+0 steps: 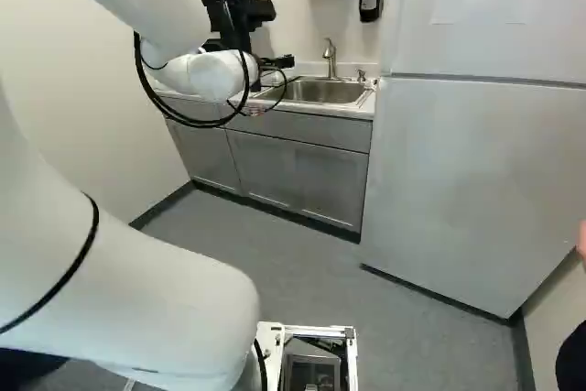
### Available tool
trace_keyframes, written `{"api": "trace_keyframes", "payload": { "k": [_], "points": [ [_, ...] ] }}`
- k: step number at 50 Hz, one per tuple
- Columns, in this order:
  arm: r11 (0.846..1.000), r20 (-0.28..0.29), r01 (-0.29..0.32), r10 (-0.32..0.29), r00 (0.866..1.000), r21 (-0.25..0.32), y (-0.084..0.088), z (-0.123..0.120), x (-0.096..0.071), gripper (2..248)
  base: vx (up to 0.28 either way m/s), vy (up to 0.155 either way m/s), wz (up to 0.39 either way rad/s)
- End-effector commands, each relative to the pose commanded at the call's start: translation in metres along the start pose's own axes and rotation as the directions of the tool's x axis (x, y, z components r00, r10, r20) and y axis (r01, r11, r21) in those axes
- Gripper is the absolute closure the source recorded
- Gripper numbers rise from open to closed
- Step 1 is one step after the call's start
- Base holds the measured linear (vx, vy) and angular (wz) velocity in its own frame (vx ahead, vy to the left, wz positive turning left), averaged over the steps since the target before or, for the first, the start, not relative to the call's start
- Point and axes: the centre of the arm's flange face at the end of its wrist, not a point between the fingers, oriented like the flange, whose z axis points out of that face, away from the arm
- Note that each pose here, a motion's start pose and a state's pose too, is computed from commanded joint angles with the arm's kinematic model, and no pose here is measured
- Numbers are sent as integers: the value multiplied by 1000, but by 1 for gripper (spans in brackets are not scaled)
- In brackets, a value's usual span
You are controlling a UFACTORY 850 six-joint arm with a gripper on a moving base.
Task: Rinse the cup and place it in the tray
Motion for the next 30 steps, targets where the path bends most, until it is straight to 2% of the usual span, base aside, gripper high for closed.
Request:
{"api": "trace_keyframes", "payload": {
  "k": [30],
  "points": [
    [1000, -20, 0, 0, 1000, 0, 0, 6, 29, 3, 0, 0, 0]
  ]
}}
